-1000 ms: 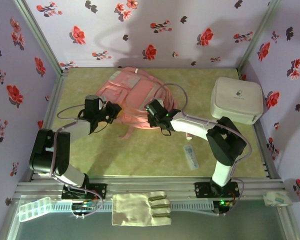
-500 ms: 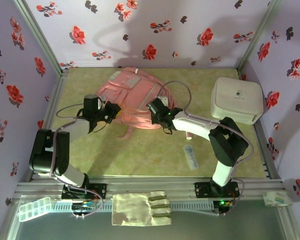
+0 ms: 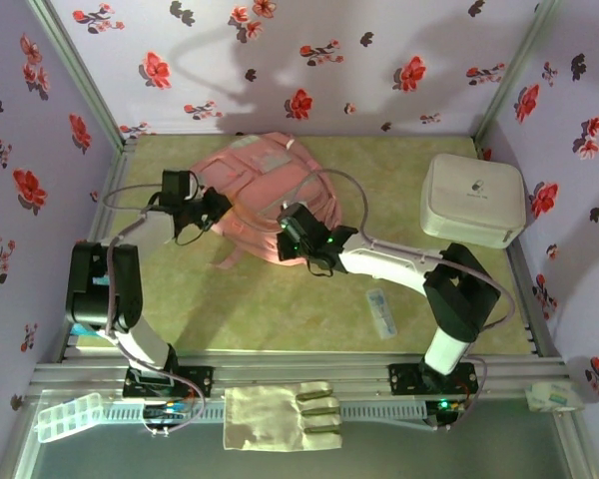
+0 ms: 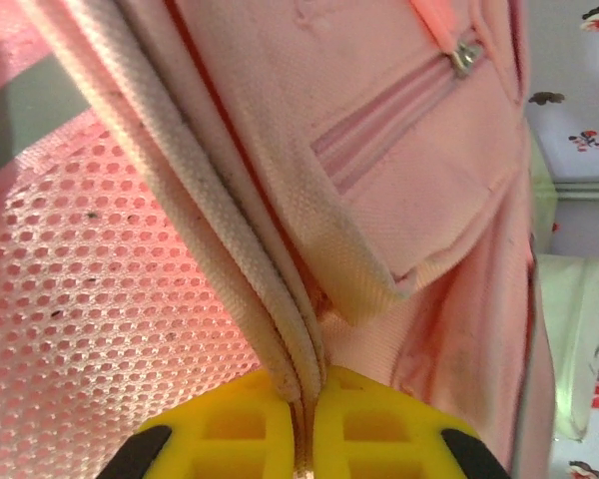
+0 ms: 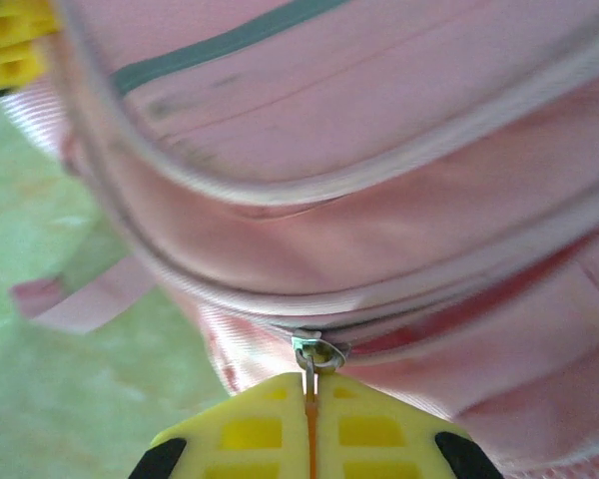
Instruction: Pack the student bag
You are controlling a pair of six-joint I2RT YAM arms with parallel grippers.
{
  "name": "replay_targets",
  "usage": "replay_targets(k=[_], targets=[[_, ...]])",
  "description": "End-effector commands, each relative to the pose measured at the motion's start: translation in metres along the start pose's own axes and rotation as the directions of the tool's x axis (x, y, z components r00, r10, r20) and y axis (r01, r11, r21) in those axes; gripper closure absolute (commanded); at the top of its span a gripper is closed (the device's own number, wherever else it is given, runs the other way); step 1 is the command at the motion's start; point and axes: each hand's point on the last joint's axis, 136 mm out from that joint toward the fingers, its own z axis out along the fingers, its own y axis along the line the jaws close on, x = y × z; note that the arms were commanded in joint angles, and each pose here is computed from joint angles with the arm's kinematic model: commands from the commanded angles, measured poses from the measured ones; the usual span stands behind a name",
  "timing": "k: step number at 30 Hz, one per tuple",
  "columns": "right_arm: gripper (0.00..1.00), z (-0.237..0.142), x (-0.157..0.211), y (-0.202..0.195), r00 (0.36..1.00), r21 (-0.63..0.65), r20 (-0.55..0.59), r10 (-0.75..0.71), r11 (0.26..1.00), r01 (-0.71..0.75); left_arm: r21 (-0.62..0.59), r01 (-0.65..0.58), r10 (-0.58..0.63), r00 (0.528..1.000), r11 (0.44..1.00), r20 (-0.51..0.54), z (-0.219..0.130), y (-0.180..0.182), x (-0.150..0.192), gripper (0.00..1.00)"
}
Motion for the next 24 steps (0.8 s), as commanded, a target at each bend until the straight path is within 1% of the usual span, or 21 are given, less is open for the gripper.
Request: replay_targets(k=[1,3,6,8,10,13,15,17,21,24], targets=[[0.99,0.005,0.001,0.053,1.000,-0.173,-0.008,0.017,0.985,-0.018,-0.001,-0.090,0.090,0.995,0.996,0.047,0.005,-0.011,-0.023,0.92],[0.99,0.011,-0.002,0.062,1.000,-0.196,-0.007,0.019,0.980,-0.020,-0.008,-0.084,0.084,0.994,0.996,0.063,0.007,-0.010,-0.028,0.89],[1.00,0.019,-0.007,0.071,1.000,-0.213,0.001,0.024,0.977,-0.023,-0.018,-0.073,0.074,0.994,0.997,0.086,0.000,-0.008,-0.034,0.81],[1.00,0.024,-0.009,0.073,1.000,-0.207,0.006,0.024,0.978,-0.022,-0.023,-0.067,0.069,0.992,0.997,0.107,-0.009,-0.007,-0.036,0.74],[1.00,0.028,-0.013,0.075,1.000,-0.204,0.019,0.024,0.979,-0.019,-0.040,-0.055,0.060,0.990,0.998,0.132,-0.021,-0.002,-0.034,0.64],[1.00,0.034,-0.017,0.078,0.999,-0.202,0.026,0.022,0.979,-0.017,-0.073,-0.023,0.034,0.986,0.997,0.161,-0.039,0.010,-0.025,0.57],[1.00,0.037,-0.020,0.080,0.999,-0.202,0.030,0.022,0.979,-0.015,-0.075,0.011,0.002,0.986,0.997,0.169,-0.046,0.017,-0.014,0.55],[0.99,0.039,-0.022,0.081,0.999,-0.207,0.036,0.023,0.978,-0.016,-0.028,0.052,-0.047,0.986,0.998,0.162,-0.051,0.017,-0.001,0.55],[0.99,0.042,-0.025,0.085,0.999,-0.211,0.034,0.020,0.977,-0.013,0.098,0.119,-0.130,0.985,0.988,0.115,-0.055,0.003,0.024,0.54],[0.99,0.043,-0.026,0.086,0.999,-0.214,0.035,0.022,0.977,-0.014,0.148,0.155,-0.169,0.982,0.977,0.087,-0.055,-0.003,0.036,0.54]])
